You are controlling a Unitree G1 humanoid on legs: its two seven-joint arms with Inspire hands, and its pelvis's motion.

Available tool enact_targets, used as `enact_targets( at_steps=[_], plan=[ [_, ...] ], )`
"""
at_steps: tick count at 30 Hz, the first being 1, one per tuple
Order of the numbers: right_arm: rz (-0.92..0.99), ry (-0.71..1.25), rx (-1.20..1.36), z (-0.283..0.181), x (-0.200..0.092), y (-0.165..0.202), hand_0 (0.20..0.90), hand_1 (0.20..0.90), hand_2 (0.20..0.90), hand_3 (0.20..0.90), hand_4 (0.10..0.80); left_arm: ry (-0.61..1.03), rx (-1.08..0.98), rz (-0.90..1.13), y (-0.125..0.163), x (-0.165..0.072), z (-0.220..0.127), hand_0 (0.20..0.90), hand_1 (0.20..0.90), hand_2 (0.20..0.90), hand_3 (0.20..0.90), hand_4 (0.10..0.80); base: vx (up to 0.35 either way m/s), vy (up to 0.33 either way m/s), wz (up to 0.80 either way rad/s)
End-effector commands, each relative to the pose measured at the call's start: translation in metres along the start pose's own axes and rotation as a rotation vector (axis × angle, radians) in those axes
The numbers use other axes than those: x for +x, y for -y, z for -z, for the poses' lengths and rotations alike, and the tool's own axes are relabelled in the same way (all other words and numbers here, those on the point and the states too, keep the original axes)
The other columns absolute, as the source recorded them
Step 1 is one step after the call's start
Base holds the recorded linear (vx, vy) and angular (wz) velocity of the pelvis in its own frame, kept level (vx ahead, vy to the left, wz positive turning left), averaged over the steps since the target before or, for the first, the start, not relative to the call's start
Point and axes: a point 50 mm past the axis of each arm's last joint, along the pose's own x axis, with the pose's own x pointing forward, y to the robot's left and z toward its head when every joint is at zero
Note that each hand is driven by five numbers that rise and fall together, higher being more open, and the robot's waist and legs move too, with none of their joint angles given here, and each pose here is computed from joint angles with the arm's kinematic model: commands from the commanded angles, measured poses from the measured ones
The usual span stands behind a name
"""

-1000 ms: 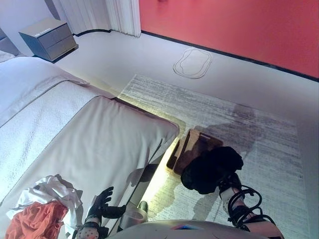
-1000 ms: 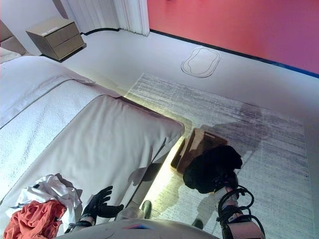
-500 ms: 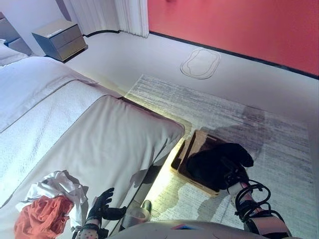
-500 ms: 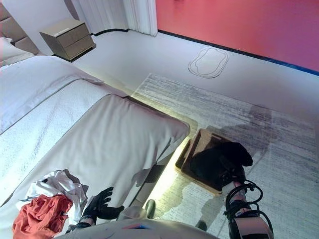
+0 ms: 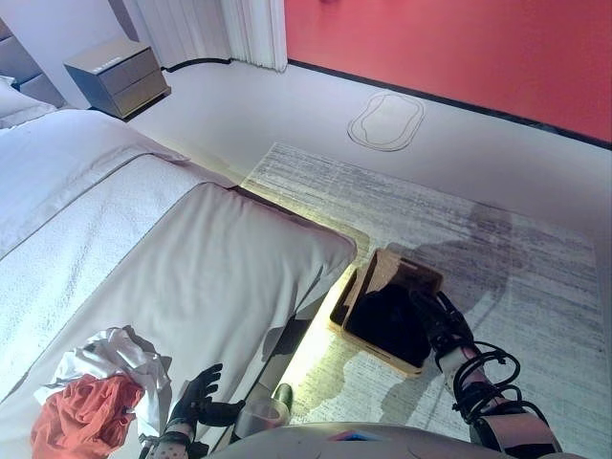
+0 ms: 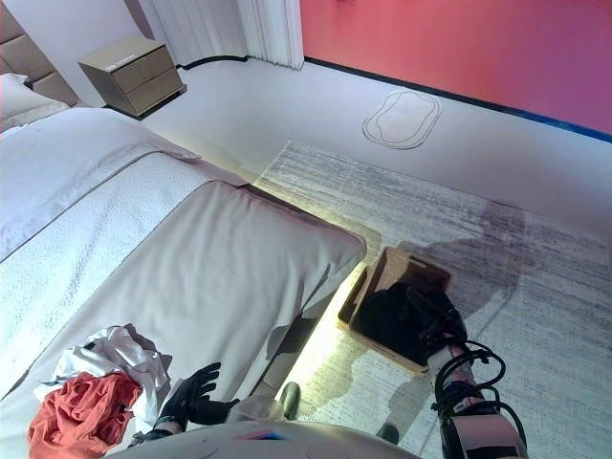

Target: Pick up the clothes from the bed and place them into the basket

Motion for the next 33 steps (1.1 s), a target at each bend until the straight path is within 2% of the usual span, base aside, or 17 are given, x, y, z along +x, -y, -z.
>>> enact_targets(
  at_steps=[1, 8, 16, 23, 28, 31, 33],
  plan=[
    [-0.065, 0.125, -0.036, -0.038, 0.006, -0.008, 0.900, 0.900, 0.900, 0.900, 0.800, 0.080, 0.043, 0.015, -0.001, 0.007, -0.017, 0.900, 0.900, 0.900, 0.900, 0.800, 0.000, 0.000, 0.00],
    [-0.029, -0.008, -0.037, 0.004, -0.002, 0.008, 0.900, 0.900, 0.900, 0.900, 0.800, 0.081, 0.022, 0.004, -0.001, 0.007, -0.018, 0.900, 0.900, 0.900, 0.900, 0.800, -0.011, 0.002, 0.00],
    [0.016, -0.207, -0.228, 0.050, -0.016, 0.031, 0.900, 0.900, 0.900, 0.900, 0.800, 0.103, -0.009, -0.001, 0.000, 0.011, -0.026, 0.900, 0.900, 0.900, 0.900, 0.800, -0.059, -0.015, 0.02],
    [-0.095, -0.167, -0.571, 0.049, -0.014, 0.012, 0.900, 0.900, 0.900, 0.900, 0.800, 0.099, -0.018, -0.027, -0.002, 0.012, -0.026, 0.900, 0.900, 0.900, 0.900, 0.800, -0.079, -0.059, 0.18],
    [-0.160, -0.169, -0.498, 0.054, -0.014, -0.013, 0.900, 0.900, 0.900, 0.900, 0.800, 0.094, -0.008, -0.052, -0.016, 0.016, -0.032, 0.900, 0.900, 0.900, 0.900, 0.800, 0.030, -0.168, 0.56],
    [-0.116, -0.189, -0.397, 0.061, -0.016, -0.007, 0.900, 0.900, 0.900, 0.900, 0.800, 0.098, 0.048, -0.008, -0.017, 0.018, -0.035, 0.900, 0.900, 0.900, 0.900, 0.800, -0.056, 0.069, 0.53],
    [-0.080, -0.171, -0.342, 0.059, -0.018, 0.004, 0.900, 0.900, 0.900, 0.900, 0.800, 0.121, 0.094, 0.032, -0.010, 0.022, -0.044, 0.900, 0.900, 0.900, 0.900, 0.800, -0.213, 0.274, 1.59]
  ],
)
